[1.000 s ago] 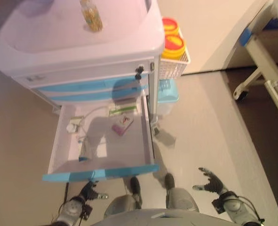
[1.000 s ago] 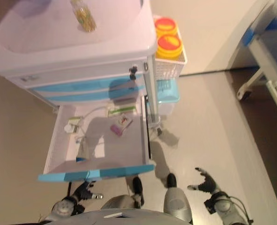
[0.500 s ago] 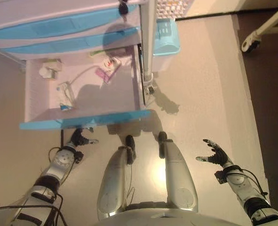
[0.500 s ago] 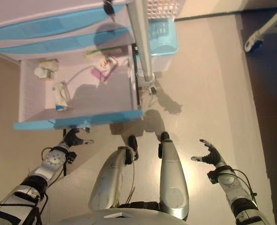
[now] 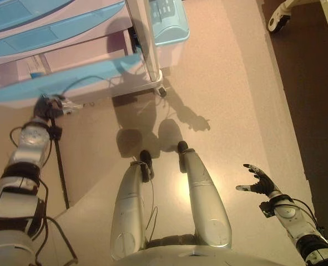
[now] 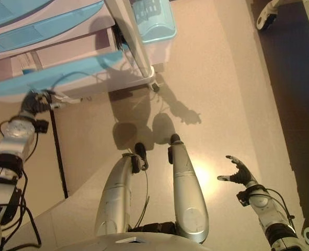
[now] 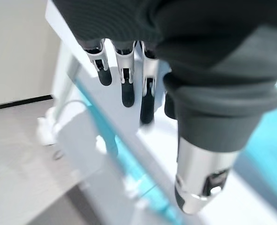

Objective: Open the drawer and pick up the medicine

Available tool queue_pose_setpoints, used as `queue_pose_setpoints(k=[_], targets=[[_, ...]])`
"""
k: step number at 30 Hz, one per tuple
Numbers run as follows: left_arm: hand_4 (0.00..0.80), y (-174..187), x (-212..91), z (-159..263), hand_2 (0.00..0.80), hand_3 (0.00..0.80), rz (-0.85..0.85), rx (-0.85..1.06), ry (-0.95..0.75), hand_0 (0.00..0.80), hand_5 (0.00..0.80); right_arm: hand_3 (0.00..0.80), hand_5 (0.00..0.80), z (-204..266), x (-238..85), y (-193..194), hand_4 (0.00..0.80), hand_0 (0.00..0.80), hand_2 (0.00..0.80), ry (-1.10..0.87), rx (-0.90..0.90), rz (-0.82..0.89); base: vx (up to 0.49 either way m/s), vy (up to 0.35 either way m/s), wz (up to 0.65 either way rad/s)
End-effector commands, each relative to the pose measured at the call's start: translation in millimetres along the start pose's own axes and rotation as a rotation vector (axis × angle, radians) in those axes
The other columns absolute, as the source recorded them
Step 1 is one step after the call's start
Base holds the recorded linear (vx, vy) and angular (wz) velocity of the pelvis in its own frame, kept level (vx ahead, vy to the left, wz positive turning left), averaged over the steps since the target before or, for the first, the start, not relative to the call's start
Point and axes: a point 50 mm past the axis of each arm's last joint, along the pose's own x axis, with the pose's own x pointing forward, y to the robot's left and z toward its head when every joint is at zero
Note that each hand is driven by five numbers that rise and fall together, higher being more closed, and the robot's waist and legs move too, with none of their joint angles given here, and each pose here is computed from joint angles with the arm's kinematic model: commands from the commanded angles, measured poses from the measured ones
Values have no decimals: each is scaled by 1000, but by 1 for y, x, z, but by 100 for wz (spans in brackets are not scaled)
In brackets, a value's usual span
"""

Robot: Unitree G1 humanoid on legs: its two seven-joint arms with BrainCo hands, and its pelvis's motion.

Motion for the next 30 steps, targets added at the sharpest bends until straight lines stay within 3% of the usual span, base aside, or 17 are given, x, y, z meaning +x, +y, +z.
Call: queue_pose_setpoints(k=[1, 4, 9, 20, 25, 30], targets=[[0, 68, 12, 63, 0, 0, 393, -250, -217, 0, 0, 0, 0, -16, -17, 22, 0, 0, 0, 12, 11, 40, 18, -17, -4], [0, 64, 14, 82, 0, 0, 472, -349, -285, 0, 0, 0, 0, -14, -16, 32, 0, 0, 0, -3, 13, 53, -10, -15, 3], [0, 53, 14, 98, 0, 0, 500, -360, -350, 0, 0, 0, 0, -9, -13, 41, 0, 0, 0, -19, 15, 56, -15, -10, -2], [0, 29, 13, 76, 0, 0, 373, -326, -288, 0, 0, 0, 0, -1, -10, 52, 0, 0, 0, -49, 41, 67, -14, -46, 3], [0, -4, 5, 46, 0, 0, 20, -463, -244, 0, 0, 0, 0, 6, -9, 58, 0, 0, 0, -66, 60, 81, -46, -91, 3], [0, -48, -39, -24, 0, 0, -226, -650, -120, 0, 0, 0, 0, 5, -11, 59, 0, 0, 0, -72, 97, 89, -94, -108, 15]])
